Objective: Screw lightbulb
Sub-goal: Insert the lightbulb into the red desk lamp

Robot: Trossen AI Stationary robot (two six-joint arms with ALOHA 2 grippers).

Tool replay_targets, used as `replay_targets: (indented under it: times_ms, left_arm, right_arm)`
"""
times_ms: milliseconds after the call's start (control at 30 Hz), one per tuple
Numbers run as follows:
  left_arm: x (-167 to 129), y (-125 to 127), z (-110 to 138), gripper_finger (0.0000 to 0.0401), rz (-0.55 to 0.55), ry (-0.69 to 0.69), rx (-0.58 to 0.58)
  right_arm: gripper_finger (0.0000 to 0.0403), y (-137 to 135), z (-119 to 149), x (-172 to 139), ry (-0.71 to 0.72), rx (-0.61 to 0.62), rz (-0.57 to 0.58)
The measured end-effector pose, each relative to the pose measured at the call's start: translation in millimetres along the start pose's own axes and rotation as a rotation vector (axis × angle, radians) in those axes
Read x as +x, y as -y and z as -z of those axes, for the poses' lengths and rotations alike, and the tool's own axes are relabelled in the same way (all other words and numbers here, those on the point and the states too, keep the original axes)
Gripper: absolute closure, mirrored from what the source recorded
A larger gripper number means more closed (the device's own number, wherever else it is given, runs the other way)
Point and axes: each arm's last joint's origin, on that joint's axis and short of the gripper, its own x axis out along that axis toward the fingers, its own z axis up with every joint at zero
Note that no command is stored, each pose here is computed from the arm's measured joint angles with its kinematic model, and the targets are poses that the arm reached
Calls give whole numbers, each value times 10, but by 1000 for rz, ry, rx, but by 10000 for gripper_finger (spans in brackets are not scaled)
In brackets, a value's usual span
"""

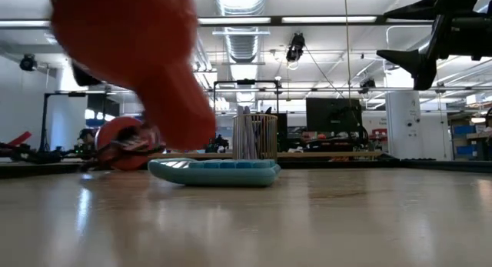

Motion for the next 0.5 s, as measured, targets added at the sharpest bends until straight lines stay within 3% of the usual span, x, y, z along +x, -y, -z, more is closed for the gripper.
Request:
replay_targets:
  times_ms: [200,500]
  left_arm:
    - [247,-93,-279,395,45,19,-11]
    - [506,102,-533,391,10,-4,34]
  right_arm:
    - [71,-26,-48,-1,45,27,-26]
    - [71,-68,-132,-11,124,107,-72]
